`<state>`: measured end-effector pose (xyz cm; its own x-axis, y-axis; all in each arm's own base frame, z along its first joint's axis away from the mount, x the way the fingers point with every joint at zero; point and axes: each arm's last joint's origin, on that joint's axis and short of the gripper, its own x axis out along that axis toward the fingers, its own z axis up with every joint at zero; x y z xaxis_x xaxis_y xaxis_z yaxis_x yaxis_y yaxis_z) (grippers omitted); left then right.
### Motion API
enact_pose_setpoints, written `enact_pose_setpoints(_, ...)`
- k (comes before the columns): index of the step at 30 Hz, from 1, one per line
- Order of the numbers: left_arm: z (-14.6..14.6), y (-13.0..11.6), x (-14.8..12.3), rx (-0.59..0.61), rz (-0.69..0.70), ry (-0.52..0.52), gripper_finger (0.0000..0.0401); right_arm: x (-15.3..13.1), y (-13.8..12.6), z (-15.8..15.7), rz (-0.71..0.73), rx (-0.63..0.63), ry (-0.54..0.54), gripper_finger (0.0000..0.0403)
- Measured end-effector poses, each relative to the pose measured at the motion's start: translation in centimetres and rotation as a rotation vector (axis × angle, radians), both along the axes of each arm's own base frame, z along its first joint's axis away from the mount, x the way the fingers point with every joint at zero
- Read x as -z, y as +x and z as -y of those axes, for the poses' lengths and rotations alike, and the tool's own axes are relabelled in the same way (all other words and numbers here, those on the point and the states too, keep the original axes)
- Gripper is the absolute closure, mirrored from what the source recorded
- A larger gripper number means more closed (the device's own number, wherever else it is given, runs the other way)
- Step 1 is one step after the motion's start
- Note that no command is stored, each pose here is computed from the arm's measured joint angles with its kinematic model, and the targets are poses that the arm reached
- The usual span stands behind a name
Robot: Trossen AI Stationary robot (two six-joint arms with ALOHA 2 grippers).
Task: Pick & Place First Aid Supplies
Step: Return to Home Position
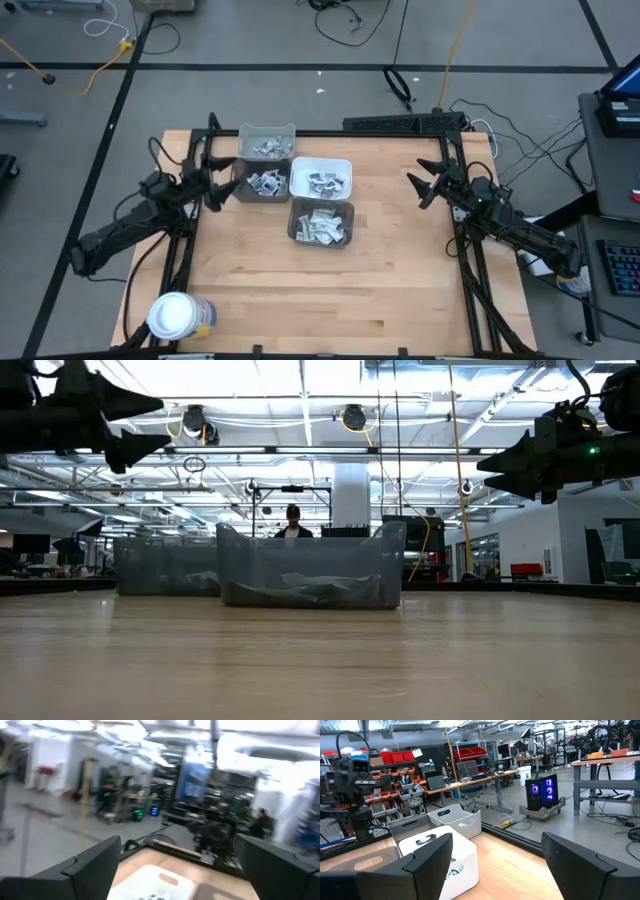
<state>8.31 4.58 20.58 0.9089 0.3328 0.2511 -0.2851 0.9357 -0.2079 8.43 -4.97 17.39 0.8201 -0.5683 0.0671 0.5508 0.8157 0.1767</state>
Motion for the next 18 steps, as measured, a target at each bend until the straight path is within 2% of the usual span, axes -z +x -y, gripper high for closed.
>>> enact_pose_setpoints(4, 0.4, -0.1, 0.7, 0.088, -0.011, 0.067, 0.0009, 0.0, 0.0, 0.0, 0.000, 0.000, 0.000, 0.0105)
enact_pose_setpoints(12, 0.3, 0.0, 1.6, 0.084, -0.042, 0.036, 0.0009, 0.0, 0.0, 0.0, 0.000, 0.000, 0.000, 0.0105)
enact_pose_setpoints(18, -0.2, 0.0, 2.6, -0.058, -0.120, -0.023, 0.0009, 0.0, 0.0, 0.0, 0.000, 0.000, 0.000, 0.0105)
